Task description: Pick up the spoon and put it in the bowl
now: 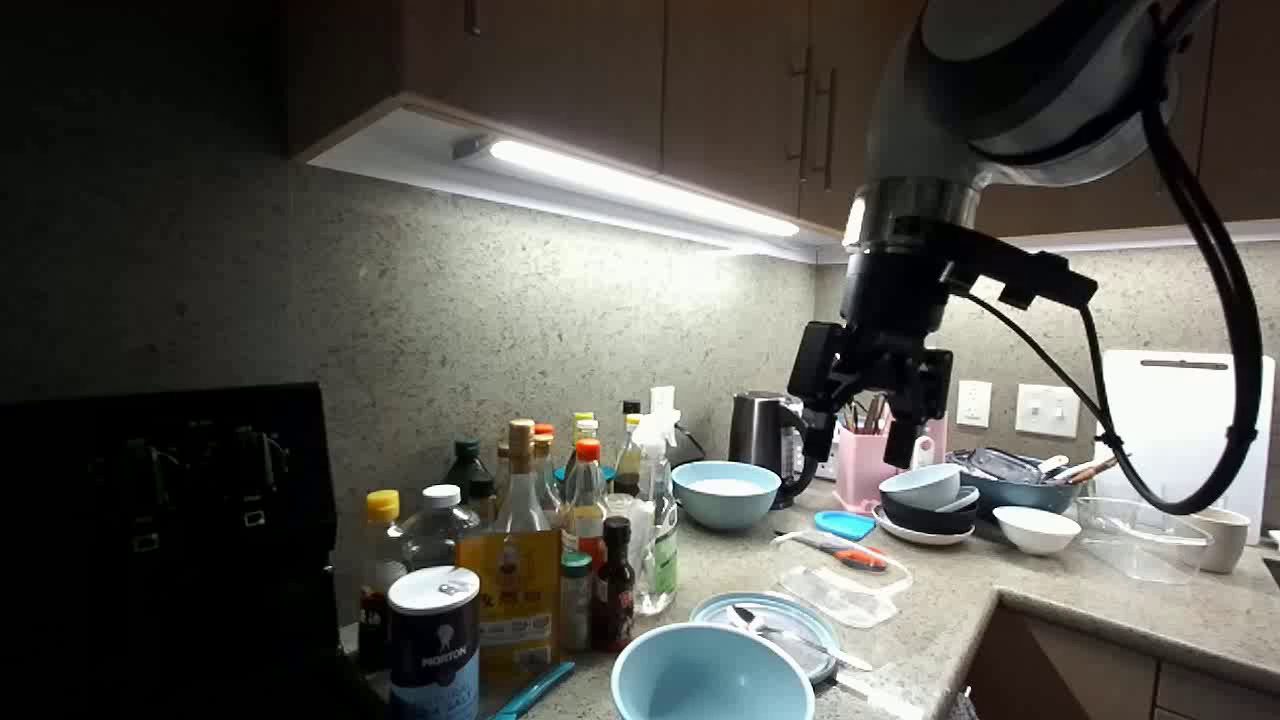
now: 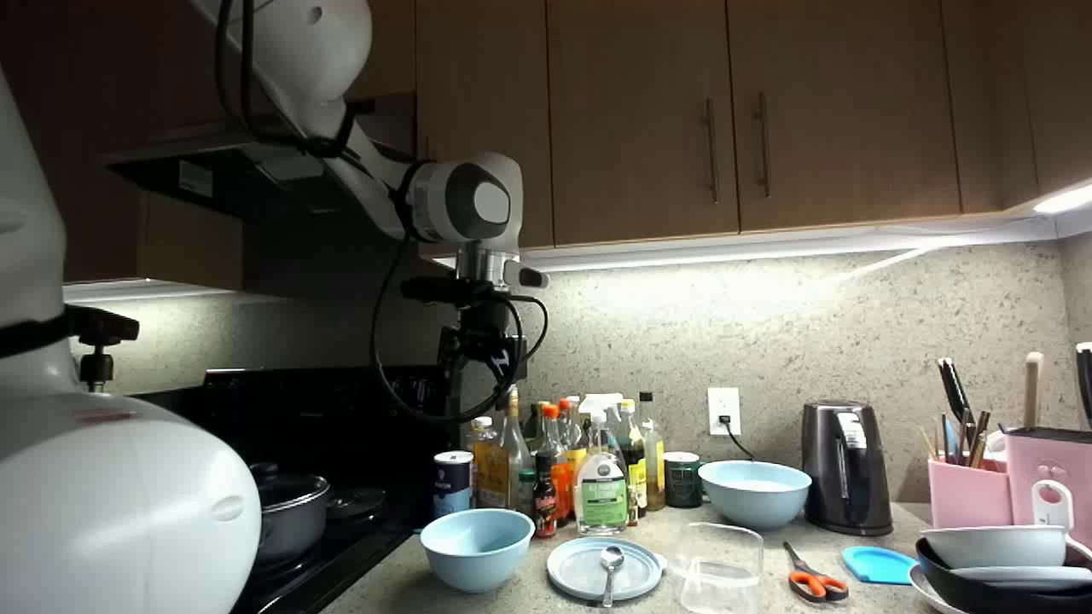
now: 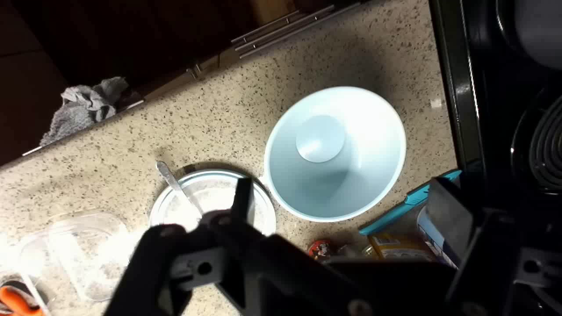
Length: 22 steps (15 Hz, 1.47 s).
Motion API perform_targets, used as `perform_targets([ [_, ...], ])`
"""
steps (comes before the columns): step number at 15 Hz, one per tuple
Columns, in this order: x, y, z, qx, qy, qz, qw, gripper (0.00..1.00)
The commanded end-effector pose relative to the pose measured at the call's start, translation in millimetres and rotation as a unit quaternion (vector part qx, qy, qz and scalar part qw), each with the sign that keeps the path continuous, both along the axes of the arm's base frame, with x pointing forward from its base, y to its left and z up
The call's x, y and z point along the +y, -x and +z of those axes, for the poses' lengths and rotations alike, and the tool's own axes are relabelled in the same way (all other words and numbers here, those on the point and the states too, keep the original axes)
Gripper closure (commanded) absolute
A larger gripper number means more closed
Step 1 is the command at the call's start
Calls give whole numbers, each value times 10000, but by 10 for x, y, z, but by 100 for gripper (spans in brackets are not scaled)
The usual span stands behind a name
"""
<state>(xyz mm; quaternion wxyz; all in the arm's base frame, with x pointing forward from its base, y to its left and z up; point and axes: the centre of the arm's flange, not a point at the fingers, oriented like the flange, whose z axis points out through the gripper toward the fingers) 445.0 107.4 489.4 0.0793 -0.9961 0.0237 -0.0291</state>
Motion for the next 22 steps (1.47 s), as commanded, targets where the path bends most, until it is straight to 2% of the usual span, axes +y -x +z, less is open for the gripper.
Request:
perform_targets([
  [1,0,0,0,0,0,0,10000,0],
  [8,0,0,0,0,0,0,10000,0],
  [10,-36,-82,-47,56,65,35,10000,0],
  [13,-175,-243,-175,235,-85,42,9997,0],
  [16,-455,-456,-433,445,-188,24,9988,0],
  [22,-963,-759,-1059,851,-134,189,9961,0],
])
